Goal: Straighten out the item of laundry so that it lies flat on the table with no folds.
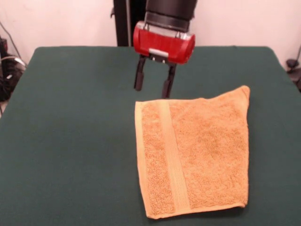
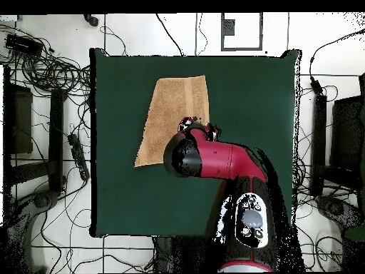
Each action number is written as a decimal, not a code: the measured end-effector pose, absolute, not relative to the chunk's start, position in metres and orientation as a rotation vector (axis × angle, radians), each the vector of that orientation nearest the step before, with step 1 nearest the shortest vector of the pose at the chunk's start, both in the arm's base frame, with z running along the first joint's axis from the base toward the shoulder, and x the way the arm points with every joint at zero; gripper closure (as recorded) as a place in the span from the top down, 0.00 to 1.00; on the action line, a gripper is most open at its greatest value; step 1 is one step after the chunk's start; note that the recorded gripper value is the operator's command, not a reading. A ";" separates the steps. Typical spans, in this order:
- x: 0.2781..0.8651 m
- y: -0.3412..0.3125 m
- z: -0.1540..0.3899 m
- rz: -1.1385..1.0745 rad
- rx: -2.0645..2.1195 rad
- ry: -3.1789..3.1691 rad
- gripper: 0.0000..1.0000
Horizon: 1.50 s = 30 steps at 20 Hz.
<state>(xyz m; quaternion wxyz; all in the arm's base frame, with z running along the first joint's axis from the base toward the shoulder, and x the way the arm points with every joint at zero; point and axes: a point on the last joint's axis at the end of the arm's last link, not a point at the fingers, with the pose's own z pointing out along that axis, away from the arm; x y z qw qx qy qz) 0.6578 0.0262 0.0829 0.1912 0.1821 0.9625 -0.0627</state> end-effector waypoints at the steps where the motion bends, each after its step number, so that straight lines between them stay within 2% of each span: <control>1: 0.658 0.027 0.079 -0.172 0.499 2.710 1.00; 19: 0.652 0.032 -0.016 -0.165 0.256 2.766 1.00; 30: 0.635 0.025 -0.051 -0.172 0.232 2.810 1.00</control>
